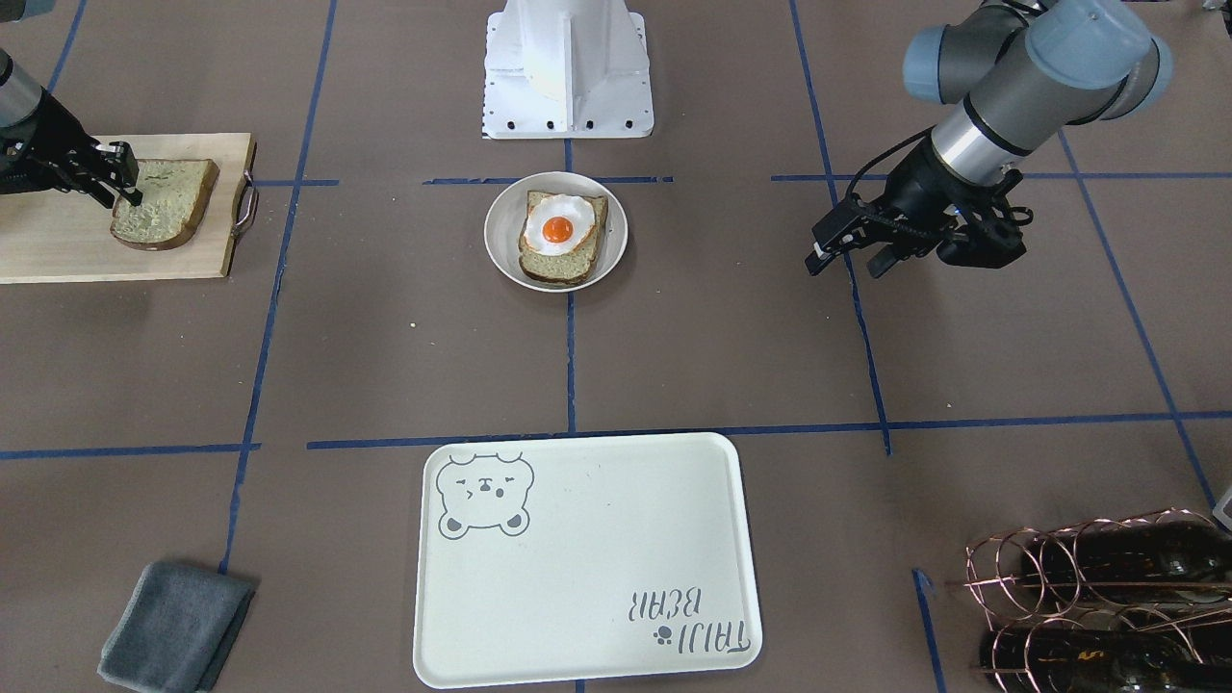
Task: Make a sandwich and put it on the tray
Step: 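Move the right gripper over the bread slice while the left arm advances, then grasp the bread slice edge with the right gripper, then lift the bread slice and carry it over the egg toast plate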
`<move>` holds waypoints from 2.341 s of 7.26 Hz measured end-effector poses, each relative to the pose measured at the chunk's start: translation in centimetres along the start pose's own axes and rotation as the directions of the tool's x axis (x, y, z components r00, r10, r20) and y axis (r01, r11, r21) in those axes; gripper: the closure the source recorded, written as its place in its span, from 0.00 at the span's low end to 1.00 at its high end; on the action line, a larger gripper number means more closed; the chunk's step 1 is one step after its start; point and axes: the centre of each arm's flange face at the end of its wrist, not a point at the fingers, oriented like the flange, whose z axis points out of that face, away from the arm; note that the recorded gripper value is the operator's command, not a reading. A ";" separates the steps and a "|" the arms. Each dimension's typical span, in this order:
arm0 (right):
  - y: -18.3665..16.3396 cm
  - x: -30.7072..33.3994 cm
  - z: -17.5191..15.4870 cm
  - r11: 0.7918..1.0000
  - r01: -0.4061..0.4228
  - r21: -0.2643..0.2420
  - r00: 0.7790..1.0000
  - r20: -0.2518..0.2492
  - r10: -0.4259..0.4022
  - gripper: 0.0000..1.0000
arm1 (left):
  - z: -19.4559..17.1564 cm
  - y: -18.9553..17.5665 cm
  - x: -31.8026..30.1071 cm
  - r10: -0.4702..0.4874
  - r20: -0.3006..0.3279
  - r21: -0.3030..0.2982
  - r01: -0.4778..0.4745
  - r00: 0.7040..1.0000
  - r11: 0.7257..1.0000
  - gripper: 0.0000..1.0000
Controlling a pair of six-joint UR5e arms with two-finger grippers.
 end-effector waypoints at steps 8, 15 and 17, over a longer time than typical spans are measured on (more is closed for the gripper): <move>-0.1 -0.6 -0.2 1.000 0.005 -0.003 1.000 0.013 -0.005 1.00 | 0.2 -0.1 -0.2 -0.001 0.004 -0.001 0.001 1.000 1.000 0.00; -6.1 -9.6 -11.0 0.996 0.026 0.090 0.941 0.335 -0.055 1.00 | 0.5 -0.2 -0.6 -0.006 0.013 -0.003 0.006 1.000 1.000 0.00; -11.1 -17.0 -12.5 0.996 -0.037 0.076 0.899 0.439 0.000 1.00 | 0.7 -0.3 -0.8 -0.005 0.016 -0.006 0.005 1.000 1.000 0.00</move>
